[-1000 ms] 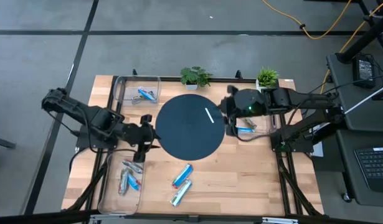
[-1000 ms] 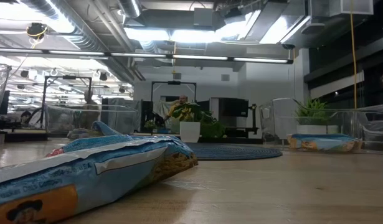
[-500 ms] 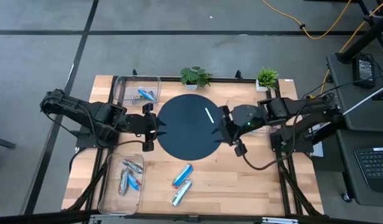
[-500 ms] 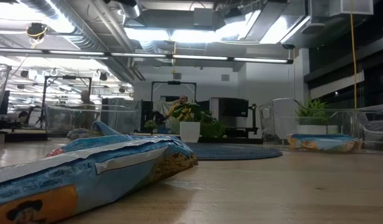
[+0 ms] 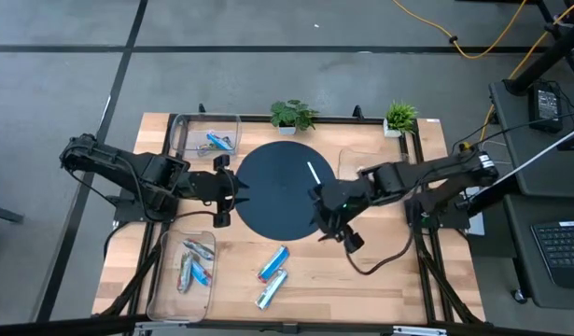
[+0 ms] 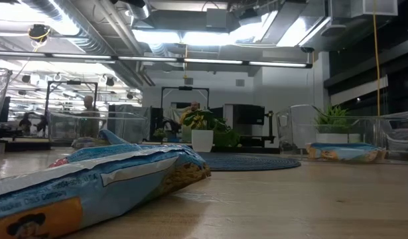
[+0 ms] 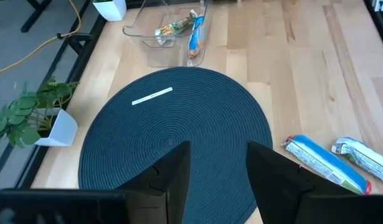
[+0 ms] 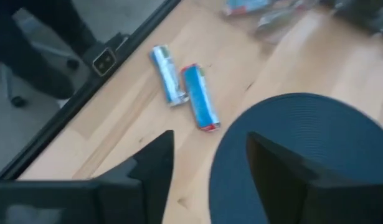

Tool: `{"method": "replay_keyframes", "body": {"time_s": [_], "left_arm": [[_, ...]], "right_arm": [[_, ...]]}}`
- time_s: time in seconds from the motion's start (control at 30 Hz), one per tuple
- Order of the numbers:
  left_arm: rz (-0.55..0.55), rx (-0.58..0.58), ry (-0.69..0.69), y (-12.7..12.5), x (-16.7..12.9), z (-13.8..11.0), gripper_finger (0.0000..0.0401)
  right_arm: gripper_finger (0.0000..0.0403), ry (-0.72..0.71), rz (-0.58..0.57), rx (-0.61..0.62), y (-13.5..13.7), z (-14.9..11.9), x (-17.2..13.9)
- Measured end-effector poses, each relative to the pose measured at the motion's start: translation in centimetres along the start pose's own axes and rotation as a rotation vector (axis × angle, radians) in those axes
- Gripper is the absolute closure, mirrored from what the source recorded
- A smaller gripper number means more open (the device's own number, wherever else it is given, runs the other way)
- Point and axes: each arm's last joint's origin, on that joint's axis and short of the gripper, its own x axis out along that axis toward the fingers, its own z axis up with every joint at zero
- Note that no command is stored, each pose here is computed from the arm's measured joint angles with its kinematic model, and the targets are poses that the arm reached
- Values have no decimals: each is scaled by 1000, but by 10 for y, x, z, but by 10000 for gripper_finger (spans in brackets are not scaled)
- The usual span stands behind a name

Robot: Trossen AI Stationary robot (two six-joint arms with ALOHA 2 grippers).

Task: Pick and place Granola Bars by type
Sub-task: Put the red granola bar into the bottom transparent bin

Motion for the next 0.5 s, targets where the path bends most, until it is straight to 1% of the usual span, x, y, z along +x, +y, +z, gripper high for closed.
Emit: {"method": "replay_keyframes", "body": {"time_s": [0.1,0.23,0.37,0.5], "left_arm": [[-9,0,2,0,0,0,256],[-10,0,2,0,0,0,256],[-18,-1,-1,0,-2,0,256],[-24,-4,-7,1,-4,0,256]], "right_arm": [[168,40,15,-20,2,0,17],[130,113,-43,-94,4,-2,36],[116,157,-89,-130,5,-2,50],[116,129,-87,-124,3,1,63]]}}
